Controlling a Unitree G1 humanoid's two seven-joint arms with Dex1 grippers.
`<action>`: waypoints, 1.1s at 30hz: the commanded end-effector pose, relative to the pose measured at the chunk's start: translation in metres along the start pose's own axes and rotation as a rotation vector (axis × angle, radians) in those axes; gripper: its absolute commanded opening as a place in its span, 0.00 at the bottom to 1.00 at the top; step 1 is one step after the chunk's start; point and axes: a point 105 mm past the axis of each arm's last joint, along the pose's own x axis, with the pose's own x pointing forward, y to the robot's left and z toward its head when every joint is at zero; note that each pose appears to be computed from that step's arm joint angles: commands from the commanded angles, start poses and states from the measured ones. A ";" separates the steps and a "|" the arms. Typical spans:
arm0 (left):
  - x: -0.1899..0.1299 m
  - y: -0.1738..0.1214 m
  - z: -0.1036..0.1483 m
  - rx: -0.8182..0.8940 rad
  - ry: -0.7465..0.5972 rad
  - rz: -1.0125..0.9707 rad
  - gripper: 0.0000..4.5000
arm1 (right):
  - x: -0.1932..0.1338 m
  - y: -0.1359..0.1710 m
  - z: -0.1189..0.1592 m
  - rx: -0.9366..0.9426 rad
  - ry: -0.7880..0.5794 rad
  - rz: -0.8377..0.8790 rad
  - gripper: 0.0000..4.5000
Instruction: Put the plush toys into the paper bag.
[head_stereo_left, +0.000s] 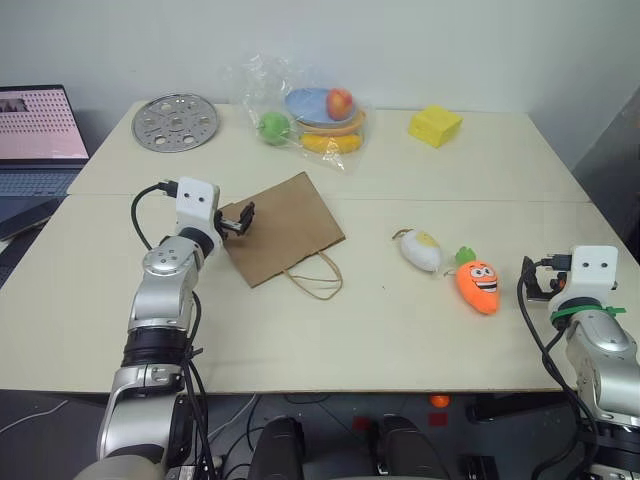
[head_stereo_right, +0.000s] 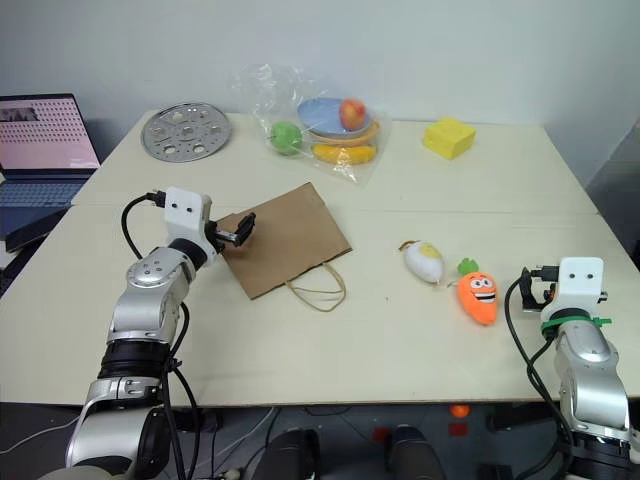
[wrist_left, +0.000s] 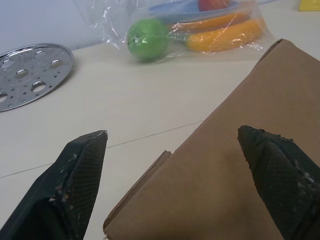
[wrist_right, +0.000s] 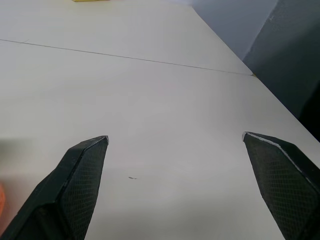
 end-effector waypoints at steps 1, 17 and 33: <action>0.001 -0.003 0.019 0.005 -0.066 -0.029 0.99 | -0.002 -0.004 0.019 -0.021 -0.064 -0.013 1.00; -0.006 0.001 0.029 -0.008 -0.104 -0.032 0.99 | 0.003 -0.001 0.020 -0.018 -0.066 -0.003 1.00; -0.013 -0.007 0.043 0.013 -0.137 -0.143 0.99 | 0.002 0.000 0.027 -0.040 -0.085 0.028 1.00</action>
